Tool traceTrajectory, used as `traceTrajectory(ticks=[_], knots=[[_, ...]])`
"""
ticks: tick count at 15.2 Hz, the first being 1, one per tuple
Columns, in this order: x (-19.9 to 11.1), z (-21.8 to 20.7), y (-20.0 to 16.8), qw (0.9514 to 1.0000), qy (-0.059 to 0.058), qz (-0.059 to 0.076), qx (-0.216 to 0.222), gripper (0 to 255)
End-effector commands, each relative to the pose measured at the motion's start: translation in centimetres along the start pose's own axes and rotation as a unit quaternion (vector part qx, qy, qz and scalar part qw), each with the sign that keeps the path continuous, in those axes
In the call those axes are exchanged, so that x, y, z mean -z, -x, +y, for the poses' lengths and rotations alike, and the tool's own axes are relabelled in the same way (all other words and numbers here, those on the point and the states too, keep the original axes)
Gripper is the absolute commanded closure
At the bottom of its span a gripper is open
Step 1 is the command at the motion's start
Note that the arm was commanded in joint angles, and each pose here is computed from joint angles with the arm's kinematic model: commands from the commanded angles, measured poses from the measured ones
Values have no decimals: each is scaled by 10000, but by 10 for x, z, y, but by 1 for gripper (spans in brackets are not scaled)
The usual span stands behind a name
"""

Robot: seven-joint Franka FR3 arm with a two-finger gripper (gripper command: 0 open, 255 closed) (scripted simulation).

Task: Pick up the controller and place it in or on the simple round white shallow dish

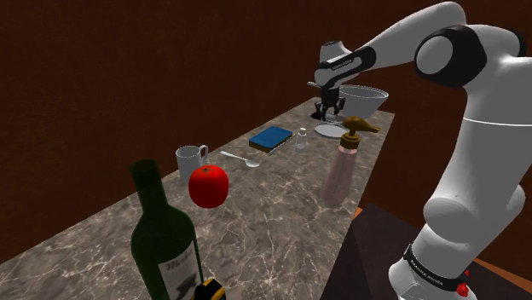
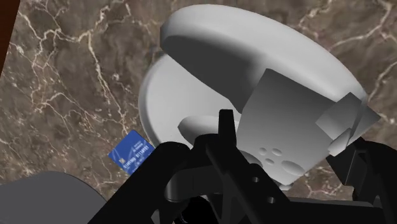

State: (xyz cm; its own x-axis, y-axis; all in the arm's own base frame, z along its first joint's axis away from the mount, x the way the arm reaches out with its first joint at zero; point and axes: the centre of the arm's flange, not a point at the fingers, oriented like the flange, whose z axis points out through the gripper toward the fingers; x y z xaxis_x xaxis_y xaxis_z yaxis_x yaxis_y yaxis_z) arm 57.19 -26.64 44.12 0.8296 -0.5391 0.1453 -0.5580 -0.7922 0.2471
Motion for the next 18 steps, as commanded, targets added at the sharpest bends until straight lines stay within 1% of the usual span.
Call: traceTrajectory(ticks=[1,5,18], knots=[[-7,12,-22,10000,1,3,7,255],[-21,44,-69,10000,1,3,7,255],[-87,27,-59,10000,1,3,7,255]])
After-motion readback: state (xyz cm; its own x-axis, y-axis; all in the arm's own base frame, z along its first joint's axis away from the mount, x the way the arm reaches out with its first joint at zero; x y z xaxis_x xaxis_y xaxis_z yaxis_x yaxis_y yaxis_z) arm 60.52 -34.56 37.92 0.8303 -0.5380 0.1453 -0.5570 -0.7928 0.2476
